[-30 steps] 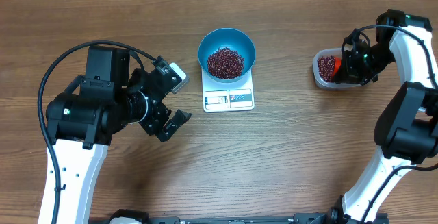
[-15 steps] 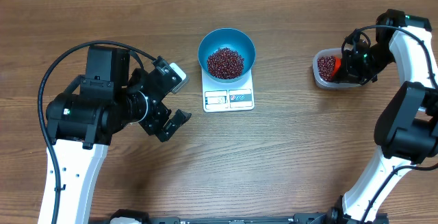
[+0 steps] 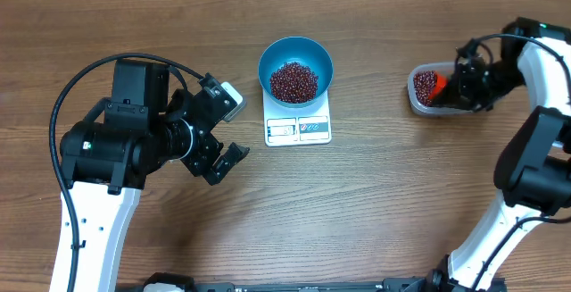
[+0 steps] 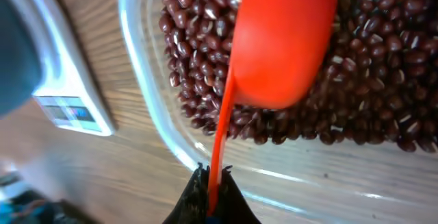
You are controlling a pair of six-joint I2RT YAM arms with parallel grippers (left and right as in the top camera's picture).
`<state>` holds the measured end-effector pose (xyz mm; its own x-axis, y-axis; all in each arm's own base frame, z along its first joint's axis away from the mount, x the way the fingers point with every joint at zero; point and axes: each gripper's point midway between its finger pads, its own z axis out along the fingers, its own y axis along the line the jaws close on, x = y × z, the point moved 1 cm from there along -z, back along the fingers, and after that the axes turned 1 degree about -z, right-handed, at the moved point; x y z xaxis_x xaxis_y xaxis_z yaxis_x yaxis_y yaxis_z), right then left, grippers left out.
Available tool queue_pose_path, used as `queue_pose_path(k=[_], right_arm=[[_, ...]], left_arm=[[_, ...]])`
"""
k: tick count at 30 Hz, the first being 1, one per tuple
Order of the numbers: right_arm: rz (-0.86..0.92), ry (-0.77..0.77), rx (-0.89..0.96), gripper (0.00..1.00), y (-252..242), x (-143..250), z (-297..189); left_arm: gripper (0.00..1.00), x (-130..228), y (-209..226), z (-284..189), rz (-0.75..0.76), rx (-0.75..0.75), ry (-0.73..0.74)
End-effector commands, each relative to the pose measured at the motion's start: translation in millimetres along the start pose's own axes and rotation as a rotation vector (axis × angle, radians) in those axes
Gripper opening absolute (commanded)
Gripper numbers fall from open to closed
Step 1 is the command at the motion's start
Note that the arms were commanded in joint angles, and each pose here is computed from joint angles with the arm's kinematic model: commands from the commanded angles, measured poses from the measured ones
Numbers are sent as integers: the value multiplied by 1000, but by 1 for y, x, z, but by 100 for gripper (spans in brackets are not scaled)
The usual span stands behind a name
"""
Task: Scoop item into bowl and weigh 150g on scale
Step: 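Drag the red scoop through the beans in the tub to fill it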
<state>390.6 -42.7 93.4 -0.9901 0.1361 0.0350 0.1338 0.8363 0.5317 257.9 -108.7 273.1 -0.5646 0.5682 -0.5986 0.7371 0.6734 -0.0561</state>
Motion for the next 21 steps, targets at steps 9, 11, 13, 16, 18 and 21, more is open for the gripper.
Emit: queue_pose_path(k=[9,11,13,16,18,21], right_arm=[[39,-91,-216,4,-9,-1,-25],[40,-96,-242,4,-9,1,-29],[37,-101,-266,4,-9,3,-32],[47,-107,-299,4,-8,6,-37],[68,-111,-309,4,-12,8,-41],[86,-115,-315,4,-16,10,-45]], left_arm=[[100,-4,0,-3,24,5,-17],[100,-4,0,-3,24,5,-18],[100,-4,0,-3,24,5,-17],[100,-4,0,-3,24,5,-17],[100,-4,0,-3,24,5,-18],[99,-4,0,-3,24,5,-17]])
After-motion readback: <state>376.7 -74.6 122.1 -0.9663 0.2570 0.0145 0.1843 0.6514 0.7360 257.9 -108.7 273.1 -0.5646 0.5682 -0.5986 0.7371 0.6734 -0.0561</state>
